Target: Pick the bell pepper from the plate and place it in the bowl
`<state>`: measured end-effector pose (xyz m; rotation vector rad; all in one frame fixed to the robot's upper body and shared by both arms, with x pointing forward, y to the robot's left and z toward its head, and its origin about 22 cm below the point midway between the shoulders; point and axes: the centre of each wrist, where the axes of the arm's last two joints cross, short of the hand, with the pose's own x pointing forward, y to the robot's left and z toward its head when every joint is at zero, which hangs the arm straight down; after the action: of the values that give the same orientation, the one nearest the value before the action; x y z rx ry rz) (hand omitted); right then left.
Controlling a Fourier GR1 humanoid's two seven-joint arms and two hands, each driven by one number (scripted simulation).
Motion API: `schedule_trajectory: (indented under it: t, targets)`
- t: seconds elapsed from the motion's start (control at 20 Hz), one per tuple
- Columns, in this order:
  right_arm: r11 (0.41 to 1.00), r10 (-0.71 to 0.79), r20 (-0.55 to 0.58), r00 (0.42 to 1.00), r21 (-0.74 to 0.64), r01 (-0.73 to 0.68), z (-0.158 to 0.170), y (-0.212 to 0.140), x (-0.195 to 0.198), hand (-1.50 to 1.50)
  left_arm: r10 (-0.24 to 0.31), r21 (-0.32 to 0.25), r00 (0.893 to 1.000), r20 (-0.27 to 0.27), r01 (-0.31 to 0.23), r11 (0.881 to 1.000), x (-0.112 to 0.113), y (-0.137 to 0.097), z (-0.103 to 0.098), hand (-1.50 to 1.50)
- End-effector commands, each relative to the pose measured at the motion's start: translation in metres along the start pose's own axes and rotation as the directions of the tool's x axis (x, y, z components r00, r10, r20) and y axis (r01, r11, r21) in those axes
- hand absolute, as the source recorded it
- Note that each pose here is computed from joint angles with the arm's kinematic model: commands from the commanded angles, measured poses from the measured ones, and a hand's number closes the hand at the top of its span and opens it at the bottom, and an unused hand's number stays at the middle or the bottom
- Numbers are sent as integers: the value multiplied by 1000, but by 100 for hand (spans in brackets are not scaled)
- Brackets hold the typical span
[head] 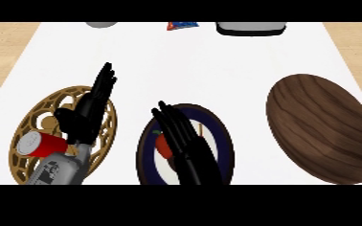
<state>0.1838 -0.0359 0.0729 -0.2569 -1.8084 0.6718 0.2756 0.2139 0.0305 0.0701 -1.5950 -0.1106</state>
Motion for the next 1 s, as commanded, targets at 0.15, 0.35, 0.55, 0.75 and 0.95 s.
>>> schedule_trajectory:
  t: [0.15, 0.35, 0.55, 0.75, 0.95]
  targets:
    - [982, 131, -214, 968, 165, -97, -26, -5, 15, -150, 4, -9, 1000, -13, -4, 1000, 2, 1, 1, 0]
    - [966, 171, -276, 946, 234, -106, -24, 7, 1, -150, -2, -14, 1000, -8, 2, 1000, -13, -4, -3, 0]
    - [960, 183, -296, 938, 260, -106, -32, 12, -4, -150, 1, -7, 1000, 9, -1, 1000, 0, -19, -4, 0]
    - [964, 130, -283, 950, 260, -54, -23, 6, -26, -150, -3, -15, 1000, 3, 3, 1000, 2, 13, 0, 0]
    - [967, 72, -249, 966, 253, -7, -22, 16, -29, -150, 5, -4, 1000, 8, -5, 1000, 11, -11, 1, 0]
